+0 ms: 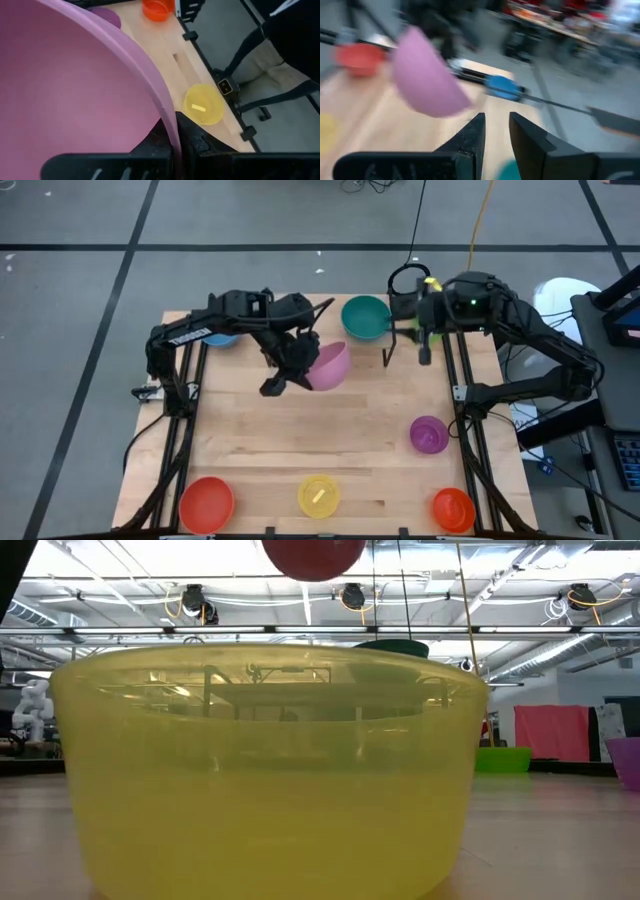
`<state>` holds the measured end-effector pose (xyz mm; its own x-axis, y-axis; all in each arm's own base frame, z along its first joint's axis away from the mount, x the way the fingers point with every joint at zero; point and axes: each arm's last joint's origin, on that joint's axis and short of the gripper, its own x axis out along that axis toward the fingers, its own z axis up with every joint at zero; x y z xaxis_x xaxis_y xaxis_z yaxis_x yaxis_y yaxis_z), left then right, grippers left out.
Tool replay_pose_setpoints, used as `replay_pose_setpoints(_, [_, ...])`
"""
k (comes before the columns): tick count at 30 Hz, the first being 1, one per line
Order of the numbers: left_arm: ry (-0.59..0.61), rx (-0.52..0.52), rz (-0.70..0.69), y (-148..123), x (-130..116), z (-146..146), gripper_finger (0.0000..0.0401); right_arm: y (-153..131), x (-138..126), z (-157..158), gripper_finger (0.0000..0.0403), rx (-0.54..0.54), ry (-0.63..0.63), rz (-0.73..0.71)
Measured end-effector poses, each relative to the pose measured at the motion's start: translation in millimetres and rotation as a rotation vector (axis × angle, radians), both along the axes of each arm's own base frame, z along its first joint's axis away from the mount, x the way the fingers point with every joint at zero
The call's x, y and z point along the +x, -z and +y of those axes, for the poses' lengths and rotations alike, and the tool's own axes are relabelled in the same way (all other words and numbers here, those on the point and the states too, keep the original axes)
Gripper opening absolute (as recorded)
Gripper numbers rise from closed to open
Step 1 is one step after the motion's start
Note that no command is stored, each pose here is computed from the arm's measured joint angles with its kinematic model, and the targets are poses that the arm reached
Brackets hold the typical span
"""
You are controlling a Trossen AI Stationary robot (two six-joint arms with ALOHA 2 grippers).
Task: Place and stack bowls onto a shelf
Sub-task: Stack the pink bowl on top of the dark green bowl on the shelf
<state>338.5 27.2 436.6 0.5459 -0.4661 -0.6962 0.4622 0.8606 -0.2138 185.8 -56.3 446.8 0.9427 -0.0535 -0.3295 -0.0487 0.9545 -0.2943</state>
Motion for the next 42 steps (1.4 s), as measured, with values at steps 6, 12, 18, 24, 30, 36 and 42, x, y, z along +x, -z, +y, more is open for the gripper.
replay_pose_setpoints(6, [0.061,-0.054,-0.041,-3,3,-9,0.0004,12,19,-5,0.0082,0.078,-0.041,0.061])
replay_pose_setpoints(12, [0.142,-0.11,-0.062,-4,3,-18,0.0004,30,41,-10,0.0082,0.139,-0.122,0.147])
replay_pose_setpoints(18, [0.146,-0.12,-0.044,-4,2,-21,0.0004,34,54,-9,0.0093,0.166,-0.197,0.136])
replay_pose_setpoints(24, [0.162,-0.125,-0.02,0,2,-26,0.0004,38,66,-3,0.0118,0.16,-0.238,0.136])
replay_pose_setpoints(30, [0.172,-0.128,-0.018,1,2,-28,0.0004,47,80,5,0.0125,0.099,-0.311,0.163])
replay_pose_setpoints(36, [0.205,-0.174,-0.022,1,2,-29,0.0004,47,88,13,0.0125,0.043,-0.365,0.127])
replay_pose_setpoints(42, [0.228,-0.175,-0.029,1,1,-30,0.0004,48,91,17,0.0125,0.043,-0.46,0.108])
